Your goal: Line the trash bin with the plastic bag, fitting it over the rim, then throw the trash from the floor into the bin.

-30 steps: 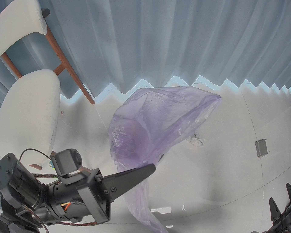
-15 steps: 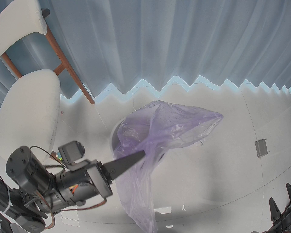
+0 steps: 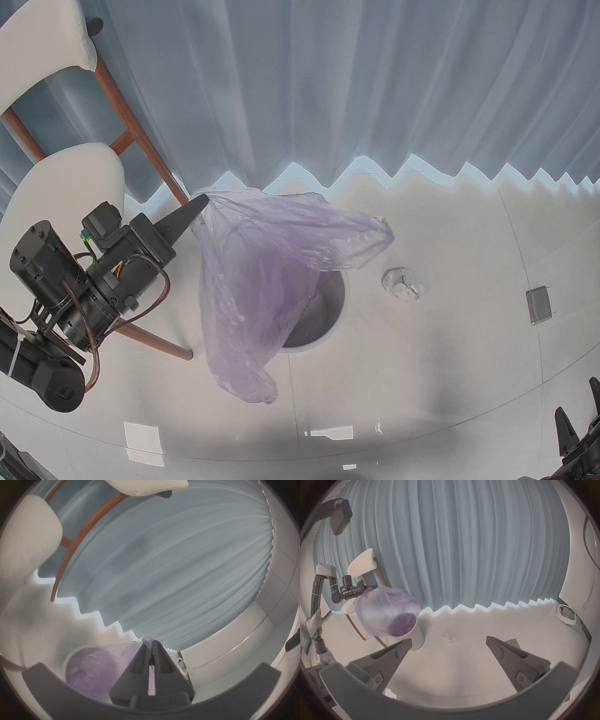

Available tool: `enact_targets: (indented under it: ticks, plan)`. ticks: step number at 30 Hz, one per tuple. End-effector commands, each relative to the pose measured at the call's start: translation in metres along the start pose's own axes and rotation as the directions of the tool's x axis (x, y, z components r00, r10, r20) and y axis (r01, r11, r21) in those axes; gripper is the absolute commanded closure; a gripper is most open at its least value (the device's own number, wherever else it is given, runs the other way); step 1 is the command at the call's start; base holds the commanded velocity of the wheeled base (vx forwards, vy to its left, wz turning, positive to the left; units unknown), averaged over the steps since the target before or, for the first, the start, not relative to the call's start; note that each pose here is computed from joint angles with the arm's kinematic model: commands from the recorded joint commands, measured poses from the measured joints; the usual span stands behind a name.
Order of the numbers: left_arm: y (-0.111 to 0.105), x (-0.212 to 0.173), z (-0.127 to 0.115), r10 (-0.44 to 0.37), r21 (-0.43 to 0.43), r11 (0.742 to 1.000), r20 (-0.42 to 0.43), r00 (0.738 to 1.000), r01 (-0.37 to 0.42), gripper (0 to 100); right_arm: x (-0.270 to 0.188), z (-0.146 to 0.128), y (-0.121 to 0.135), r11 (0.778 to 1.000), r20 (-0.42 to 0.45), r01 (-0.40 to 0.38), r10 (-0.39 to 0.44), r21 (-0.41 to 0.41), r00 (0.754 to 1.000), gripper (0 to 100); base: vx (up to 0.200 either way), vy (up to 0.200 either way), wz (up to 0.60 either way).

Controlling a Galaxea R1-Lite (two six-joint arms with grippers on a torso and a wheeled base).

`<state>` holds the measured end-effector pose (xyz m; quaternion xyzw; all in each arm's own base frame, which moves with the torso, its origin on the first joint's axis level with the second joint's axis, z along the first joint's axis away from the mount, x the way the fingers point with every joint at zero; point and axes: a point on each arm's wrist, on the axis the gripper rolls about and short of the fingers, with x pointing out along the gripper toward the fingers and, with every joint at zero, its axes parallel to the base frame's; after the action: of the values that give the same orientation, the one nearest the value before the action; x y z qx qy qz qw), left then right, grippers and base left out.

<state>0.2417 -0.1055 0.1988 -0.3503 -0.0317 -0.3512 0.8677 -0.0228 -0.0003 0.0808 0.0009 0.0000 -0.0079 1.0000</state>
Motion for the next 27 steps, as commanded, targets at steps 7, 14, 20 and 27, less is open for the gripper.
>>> enact_targets:
  ticks: [7, 14, 20, 27]
  plan:
    - [0.015, -0.024, -0.024, 0.095, 0.126, 0.989, -0.1, 0.99, -0.082, 100, 0.0, -0.005, 0.0, 1.0, 0.0, 0.0, 0.0, 0.0, 1.0, 0, 0.086, 0.0, 0.0]
    - [0.013, -0.024, -0.024, 0.089, 0.138, 0.988, -0.1, 0.991, -0.075, 100, 0.0, -0.005, 0.0, 1.0, 0.0, 0.0, 0.0, 0.0, 1.0, 0, 0.2, 0.171, 0.0]
    - [0.009, -0.021, -0.027, 0.066, 0.133, 0.99, -0.112, 0.991, -0.051, 100, 0.0, -0.005, 0.0, 1.0, 0.002, 0.0, 0.0, 0.0, 1.0, 0, 0.067, 0.0, 0.0]
    - [-0.008, -0.016, -0.039, -0.002, 0.117, 0.993, -0.154, 0.988, 0.02, 100, 0.0, -0.005, 0.0, 1.0, 0.0, 0.0, 0.0, 0.0, 1.0, 0, 0.0, 0.0, 0.0]
